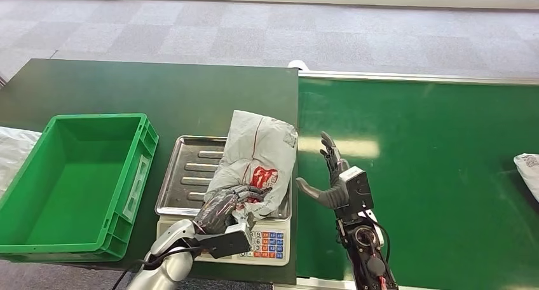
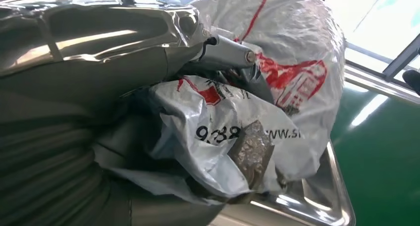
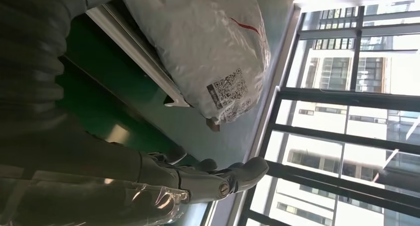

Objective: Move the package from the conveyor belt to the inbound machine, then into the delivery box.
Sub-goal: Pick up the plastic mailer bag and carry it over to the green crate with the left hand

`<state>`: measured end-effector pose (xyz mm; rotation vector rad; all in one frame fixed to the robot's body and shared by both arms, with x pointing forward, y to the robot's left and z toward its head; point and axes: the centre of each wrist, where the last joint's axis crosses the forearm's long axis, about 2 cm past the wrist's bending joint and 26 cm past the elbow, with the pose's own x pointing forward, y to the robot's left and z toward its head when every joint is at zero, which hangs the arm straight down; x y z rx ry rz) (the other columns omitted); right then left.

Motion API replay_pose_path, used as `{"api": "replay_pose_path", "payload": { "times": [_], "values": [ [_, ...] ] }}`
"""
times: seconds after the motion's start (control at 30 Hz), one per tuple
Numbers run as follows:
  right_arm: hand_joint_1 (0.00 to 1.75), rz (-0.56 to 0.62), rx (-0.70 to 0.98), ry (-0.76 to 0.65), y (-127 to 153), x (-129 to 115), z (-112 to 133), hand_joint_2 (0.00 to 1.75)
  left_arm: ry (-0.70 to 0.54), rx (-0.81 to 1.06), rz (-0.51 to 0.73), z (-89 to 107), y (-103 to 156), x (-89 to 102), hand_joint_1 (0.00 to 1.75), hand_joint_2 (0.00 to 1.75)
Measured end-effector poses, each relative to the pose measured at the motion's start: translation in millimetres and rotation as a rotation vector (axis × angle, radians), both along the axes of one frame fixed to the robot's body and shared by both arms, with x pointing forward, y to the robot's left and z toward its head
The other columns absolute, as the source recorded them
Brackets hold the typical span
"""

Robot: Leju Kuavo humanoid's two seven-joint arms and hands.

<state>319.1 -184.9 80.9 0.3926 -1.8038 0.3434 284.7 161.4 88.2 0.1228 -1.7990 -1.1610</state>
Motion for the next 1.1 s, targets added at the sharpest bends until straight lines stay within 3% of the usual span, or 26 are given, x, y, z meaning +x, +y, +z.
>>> {"api": "replay_pose_path", "payload": {
  "times": [0.57,0.87,1.03,1.1],
  "values": [
    [0.00,-0.011,0.012,0.006,-2.3,-2.4,-1.6,1.75,-0.038,-0.049,0.015,1.9,-0.4,3.0,1.75,1.75],
    [0.00,-0.030,0.055,0.004,-5.0,-4.2,-0.7,1.75,-0.220,-0.234,0.178,1.1,3.2,-6.4,1.75,1.75],
    [0.00,-0.039,0.092,-0.006,-3.2,-1.8,1.8,1.75,-0.502,-0.473,0.402,19.5,8.7,-4.9,1.75,1.75],
    [0.00,-0.044,0.104,-0.009,-1.0,-1.6,2.5,1.75,-0.578,-0.516,0.489,29.0,12.9,-3.4,1.75,0.87]
  ]
}}
